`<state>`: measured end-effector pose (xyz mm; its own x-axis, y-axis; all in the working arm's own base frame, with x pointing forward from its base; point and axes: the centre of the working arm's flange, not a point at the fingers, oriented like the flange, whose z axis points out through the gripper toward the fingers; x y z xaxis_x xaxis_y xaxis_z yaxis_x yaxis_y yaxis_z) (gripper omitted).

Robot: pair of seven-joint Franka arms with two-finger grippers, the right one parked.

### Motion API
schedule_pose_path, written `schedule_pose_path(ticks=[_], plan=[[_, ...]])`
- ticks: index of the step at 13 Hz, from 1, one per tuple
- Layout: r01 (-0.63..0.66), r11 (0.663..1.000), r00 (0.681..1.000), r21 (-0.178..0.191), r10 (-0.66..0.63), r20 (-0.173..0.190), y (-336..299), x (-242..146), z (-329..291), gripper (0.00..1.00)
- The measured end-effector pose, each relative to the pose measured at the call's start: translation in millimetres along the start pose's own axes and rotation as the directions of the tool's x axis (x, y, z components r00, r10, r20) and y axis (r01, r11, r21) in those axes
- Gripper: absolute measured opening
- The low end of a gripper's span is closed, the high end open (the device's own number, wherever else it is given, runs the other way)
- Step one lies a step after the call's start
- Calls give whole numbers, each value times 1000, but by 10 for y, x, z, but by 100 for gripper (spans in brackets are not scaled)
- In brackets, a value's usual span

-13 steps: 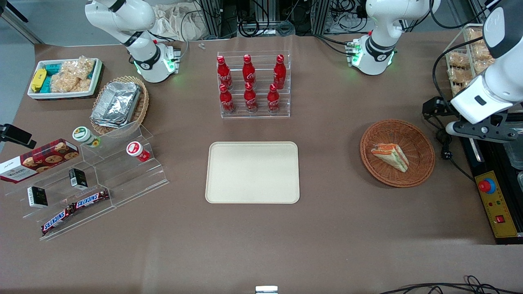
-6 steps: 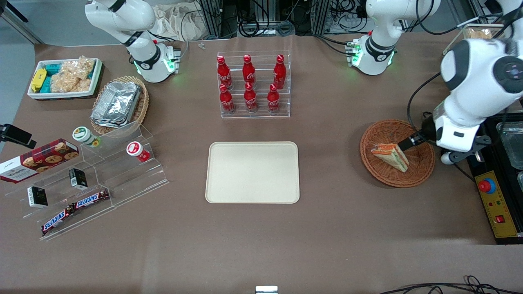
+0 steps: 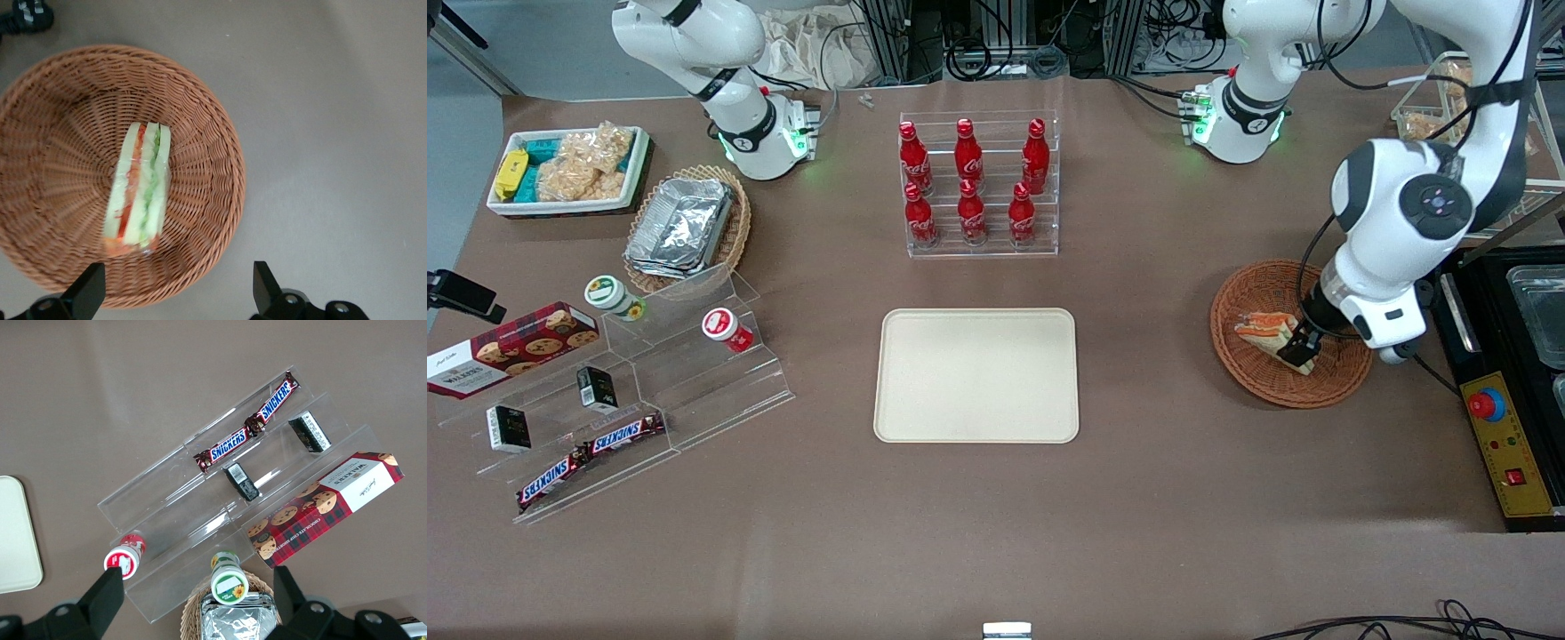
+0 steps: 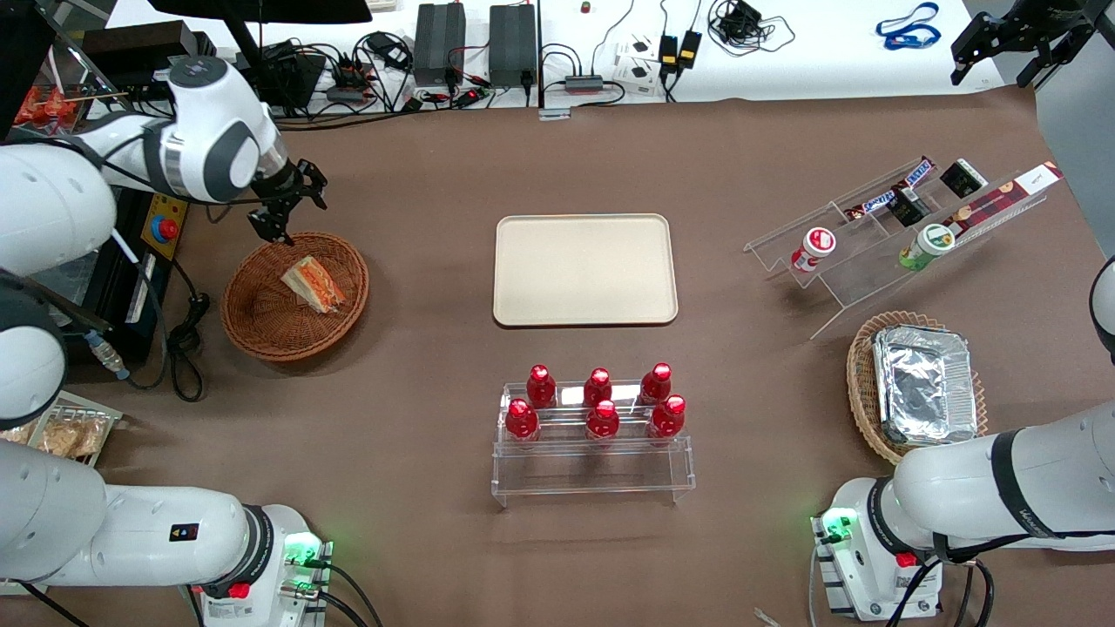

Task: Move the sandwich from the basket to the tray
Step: 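Lower the open left gripper around the wrapped sandwich and close it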

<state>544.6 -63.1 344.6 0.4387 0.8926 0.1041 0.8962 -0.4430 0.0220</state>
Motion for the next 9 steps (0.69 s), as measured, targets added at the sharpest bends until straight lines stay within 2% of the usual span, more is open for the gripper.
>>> schedule_pose_path(ticks=[3, 4, 9], plan=[[67, 995, 997, 71, -64, -46, 14, -63, 528, 100], [83, 993, 996, 89, -79, -48, 5, -77, 637, 100], [101, 988, 994, 117, -96, -49, -37, -84, 737, 100]])
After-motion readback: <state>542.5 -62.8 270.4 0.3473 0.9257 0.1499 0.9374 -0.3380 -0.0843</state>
